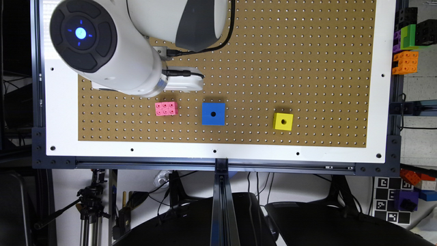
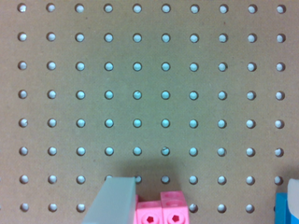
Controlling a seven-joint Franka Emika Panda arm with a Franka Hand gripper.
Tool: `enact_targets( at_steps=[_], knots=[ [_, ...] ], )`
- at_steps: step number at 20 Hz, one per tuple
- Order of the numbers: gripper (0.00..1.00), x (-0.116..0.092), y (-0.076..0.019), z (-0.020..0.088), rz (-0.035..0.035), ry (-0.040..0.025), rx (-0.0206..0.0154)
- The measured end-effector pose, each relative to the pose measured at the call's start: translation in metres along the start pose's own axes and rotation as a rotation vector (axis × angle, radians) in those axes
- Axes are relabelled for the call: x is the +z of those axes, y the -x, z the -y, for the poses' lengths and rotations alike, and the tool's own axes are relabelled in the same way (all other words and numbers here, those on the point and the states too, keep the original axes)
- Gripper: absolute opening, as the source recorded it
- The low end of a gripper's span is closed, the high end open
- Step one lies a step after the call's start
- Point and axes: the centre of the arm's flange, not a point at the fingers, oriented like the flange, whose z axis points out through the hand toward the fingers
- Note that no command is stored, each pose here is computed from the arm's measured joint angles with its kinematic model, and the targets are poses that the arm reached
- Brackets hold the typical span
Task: Pick up pink block.
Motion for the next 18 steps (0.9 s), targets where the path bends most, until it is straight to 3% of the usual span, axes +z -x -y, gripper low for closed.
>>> enact_targets(
  at_steps=[1, 3, 4, 6, 9, 11, 14, 18],
  knots=[
    [1.0, 0.0, -0.0005, -0.001, 0.0001, 0.0002, 0.0018],
    [1.0, 0.0, -0.0004, -0.001, 0.0001, 0.0002, 0.0015],
    [1.0, 0.0, -0.0028, -0.004, -0.0015, -0.0004, 0.0078],
    [1.0, -0.002, -0.008, -0.008, -0.0078, -0.0028, 0.0157],
    [1.0, -0.007, -0.0254, -0.013, -0.0251, -0.0123, 0.023],
    [1.0, -0.005, -0.0413, -0.011, -0.0348, -0.0191, 0.025],
    [1.0, 0.005, -0.0591, -0.003, -0.0368, -0.0232, 0.0272],
    [1.0, 0.01, -0.0649, 0.0, -0.0354, -0.0239, 0.027]
  ],
)
